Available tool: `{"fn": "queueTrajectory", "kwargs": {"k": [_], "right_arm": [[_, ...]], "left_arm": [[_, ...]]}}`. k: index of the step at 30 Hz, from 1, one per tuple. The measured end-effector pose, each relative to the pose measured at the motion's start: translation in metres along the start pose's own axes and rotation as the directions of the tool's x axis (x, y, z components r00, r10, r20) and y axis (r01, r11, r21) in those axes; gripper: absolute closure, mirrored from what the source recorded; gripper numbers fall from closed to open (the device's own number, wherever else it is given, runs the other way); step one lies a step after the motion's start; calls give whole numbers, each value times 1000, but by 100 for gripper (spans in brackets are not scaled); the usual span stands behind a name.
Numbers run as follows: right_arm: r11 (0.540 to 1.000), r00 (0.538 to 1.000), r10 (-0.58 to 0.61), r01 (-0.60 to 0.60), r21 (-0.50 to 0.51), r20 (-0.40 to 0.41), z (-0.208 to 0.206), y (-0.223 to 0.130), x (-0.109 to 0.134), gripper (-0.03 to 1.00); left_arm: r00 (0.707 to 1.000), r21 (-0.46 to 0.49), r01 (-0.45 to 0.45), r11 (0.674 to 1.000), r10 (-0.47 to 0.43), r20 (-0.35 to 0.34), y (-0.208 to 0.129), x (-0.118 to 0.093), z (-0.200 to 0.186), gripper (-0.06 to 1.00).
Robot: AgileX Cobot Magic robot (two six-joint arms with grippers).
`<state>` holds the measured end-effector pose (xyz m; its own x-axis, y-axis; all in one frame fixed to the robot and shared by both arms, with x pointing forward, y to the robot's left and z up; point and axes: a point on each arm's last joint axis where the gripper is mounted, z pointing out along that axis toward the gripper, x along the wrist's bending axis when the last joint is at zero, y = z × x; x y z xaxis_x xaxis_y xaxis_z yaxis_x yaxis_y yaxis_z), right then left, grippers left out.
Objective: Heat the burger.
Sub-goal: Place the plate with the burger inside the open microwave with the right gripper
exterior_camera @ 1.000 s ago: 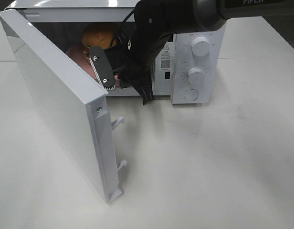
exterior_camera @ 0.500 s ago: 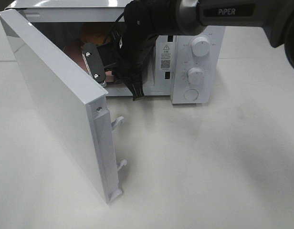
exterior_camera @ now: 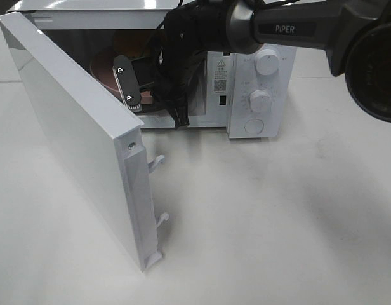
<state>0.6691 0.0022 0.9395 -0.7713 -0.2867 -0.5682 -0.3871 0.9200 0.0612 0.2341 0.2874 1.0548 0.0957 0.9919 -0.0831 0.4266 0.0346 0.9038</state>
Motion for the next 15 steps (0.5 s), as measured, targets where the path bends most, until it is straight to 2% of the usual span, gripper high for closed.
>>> {"fn": "queueTrajectory", "kwargs": {"k": [4, 12, 14, 15], "right_arm": [[1000, 1000, 10, -10, 5, 0, 2, -5, -1, 91], [1000, 999, 28, -28, -1, 27, 2, -5, -4, 79], [1000, 998, 28, -27, -9, 48, 1, -4, -6, 65], [1000, 998, 28, -27, -9, 48, 1, -4, -6, 65]], "left_arm": [[1000, 0, 0, 1000, 0, 0, 0, 0, 0, -5], [1000, 0, 0, 1000, 0, 0, 0, 0, 0, -5], [1000, 0, 0, 1000, 0, 0, 0, 0, 0, -5], [1000, 0, 0, 1000, 0, 0, 0, 0, 0, -5]]}}
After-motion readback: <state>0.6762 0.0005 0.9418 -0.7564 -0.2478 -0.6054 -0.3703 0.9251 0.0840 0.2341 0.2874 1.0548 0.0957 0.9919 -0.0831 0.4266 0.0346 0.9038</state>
